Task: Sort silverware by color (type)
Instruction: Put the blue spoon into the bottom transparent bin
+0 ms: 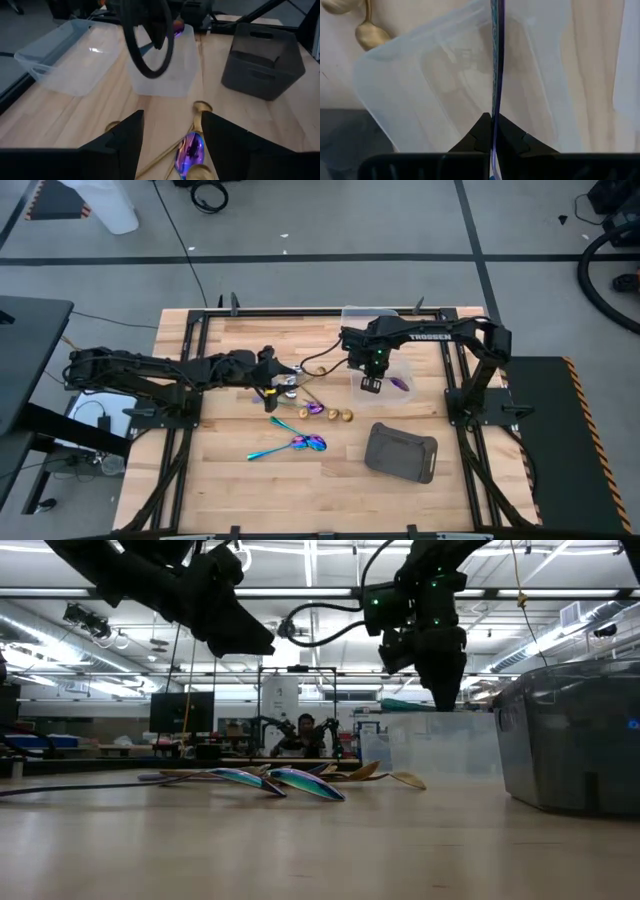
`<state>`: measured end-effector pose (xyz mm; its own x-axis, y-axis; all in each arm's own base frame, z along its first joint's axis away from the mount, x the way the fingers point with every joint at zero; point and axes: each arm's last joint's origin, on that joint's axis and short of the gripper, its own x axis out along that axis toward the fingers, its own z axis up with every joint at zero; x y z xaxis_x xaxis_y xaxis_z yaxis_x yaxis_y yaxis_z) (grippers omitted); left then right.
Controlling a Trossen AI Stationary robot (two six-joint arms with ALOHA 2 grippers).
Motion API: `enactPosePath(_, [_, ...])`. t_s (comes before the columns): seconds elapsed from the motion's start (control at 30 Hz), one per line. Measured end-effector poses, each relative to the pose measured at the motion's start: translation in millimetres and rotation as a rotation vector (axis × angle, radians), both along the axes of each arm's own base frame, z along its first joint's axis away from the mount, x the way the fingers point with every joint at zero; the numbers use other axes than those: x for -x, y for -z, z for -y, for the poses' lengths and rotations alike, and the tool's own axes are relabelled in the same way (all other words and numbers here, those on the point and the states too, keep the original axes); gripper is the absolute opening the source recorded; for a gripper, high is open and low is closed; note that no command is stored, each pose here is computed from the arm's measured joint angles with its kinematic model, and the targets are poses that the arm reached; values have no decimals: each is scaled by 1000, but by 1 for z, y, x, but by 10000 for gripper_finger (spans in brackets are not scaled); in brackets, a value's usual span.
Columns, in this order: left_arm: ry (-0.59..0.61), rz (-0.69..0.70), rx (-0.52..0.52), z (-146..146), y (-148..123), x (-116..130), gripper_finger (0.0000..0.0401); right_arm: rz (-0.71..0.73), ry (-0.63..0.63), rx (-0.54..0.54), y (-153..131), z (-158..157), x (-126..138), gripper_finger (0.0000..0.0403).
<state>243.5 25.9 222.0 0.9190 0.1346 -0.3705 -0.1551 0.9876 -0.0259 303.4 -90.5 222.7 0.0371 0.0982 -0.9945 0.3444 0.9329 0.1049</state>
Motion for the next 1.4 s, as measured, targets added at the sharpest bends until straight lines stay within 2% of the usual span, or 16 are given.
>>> enactPosePath(0.47, [-14,-41,23,-1,4,2,208,-103,88,-24,13,9,3,22])
enactPosePath(0.73, [-20,-59,35,-1,6,3,208,-123,80,-13,23,12,-1,22])
enactPosePath(0.93, [-27,-150,56,-1,14,7,208,-168,50,9,40,15,-6,25])
enactPosePath(1.07, [-28,-194,60,-1,17,9,208,-159,39,5,46,17,-10,44])
enactPosePath(1.27, [-30,-192,64,-1,17,9,208,-164,40,-2,50,18,-11,93])
enactPosePath(1.4, [-31,-256,70,0,22,13,208,-192,41,-15,38,16,-7,116])
